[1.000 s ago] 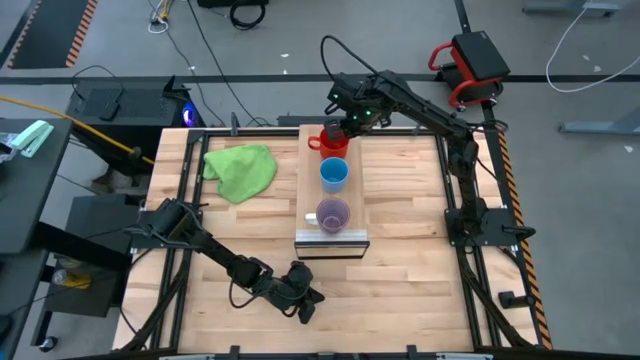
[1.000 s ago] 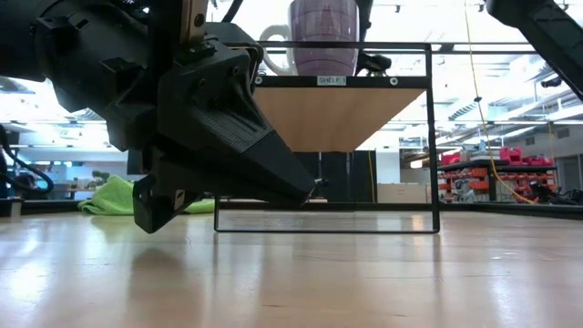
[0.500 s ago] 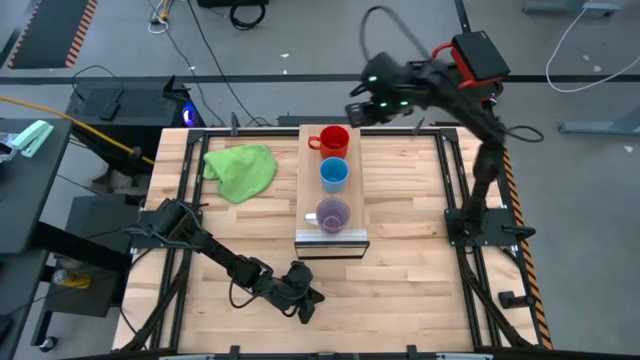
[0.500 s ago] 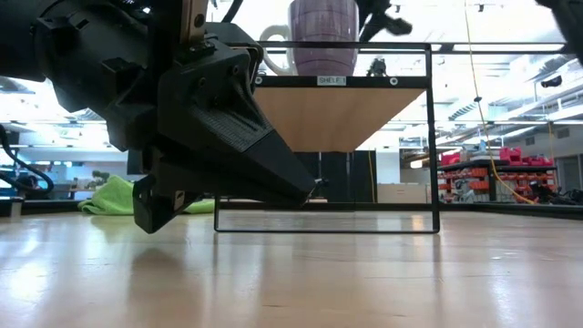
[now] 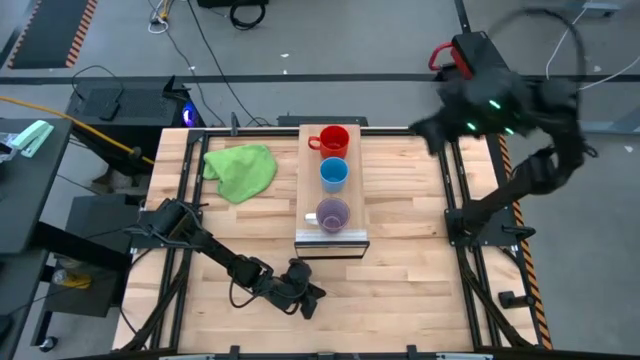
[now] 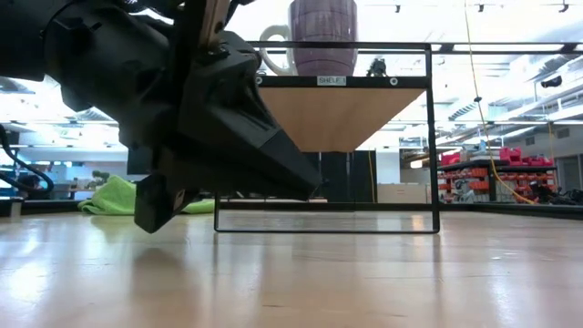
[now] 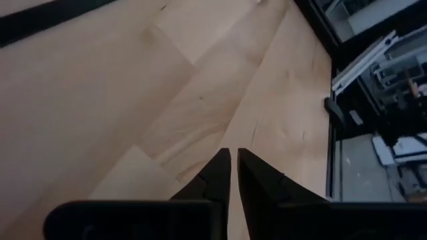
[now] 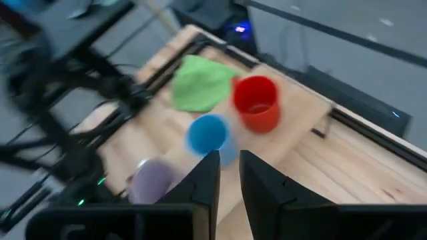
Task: Stack small to large cups/mugs on shelf
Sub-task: Return to Home Position
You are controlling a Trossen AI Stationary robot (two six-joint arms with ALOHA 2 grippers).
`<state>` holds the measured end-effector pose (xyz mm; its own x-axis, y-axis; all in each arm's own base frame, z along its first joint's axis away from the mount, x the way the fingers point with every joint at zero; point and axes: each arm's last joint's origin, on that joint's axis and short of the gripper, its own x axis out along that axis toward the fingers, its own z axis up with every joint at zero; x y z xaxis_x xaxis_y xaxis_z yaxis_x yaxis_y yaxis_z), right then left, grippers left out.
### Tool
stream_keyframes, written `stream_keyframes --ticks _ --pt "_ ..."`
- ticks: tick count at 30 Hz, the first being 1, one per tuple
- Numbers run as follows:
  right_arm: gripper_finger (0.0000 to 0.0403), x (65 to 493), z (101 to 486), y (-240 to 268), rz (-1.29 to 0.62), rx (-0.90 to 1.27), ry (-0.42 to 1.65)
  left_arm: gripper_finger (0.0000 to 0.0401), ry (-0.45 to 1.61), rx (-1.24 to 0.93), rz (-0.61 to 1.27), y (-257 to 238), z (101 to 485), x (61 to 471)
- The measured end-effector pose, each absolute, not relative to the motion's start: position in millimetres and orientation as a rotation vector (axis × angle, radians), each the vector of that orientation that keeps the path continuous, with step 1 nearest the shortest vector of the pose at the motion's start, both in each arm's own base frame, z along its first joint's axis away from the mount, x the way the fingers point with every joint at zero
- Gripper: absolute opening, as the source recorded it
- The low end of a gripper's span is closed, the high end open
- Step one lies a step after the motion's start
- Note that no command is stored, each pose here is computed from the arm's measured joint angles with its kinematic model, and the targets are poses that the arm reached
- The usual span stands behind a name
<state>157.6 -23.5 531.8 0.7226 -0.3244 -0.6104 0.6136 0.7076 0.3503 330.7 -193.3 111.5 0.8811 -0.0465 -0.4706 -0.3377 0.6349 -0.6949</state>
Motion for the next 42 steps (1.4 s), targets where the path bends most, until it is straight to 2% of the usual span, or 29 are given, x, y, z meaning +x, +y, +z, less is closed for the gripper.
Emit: stream_keyframes --ticks 6,11,18,24,29,33,37,42 --pt "0.0066 128 528 20 -0.402 0.506 0.53 0.0026 0.466 -0.998 0.201 -193 112 331" --pt "0.0066 124 507 45 -0.312 0.42 0.616 0.0024 0.457 -1.115 0.23 -193 112 331" --pt "0.0066 135 476 66 -0.205 0.236 0.778 0.0034 0.46 -1.113 0.227 -195 112 330" --pt "0.0066 142 444 83 -0.217 0.216 0.865 0.0034 0.442 -1.088 0.207 -193 114 332" --pt "0.0066 140 422 101 -0.098 0.281 0.735 0.0027 0.273 -0.977 0.031 -199 135 340" --pt "0.0066 125 416 111 0.113 0.383 0.546 0.0026 -0.073 -0.746 -0.233 -211 176 335" --pt "0.0066 107 414 116 0.334 0.463 0.314 0.0031 -0.363 -0.53 -0.398 -218 206 321" --pt "0.0066 97 402 116 0.462 0.492 0.123 0.0038 -0.423 -0.483 -0.438 -217 227 314"
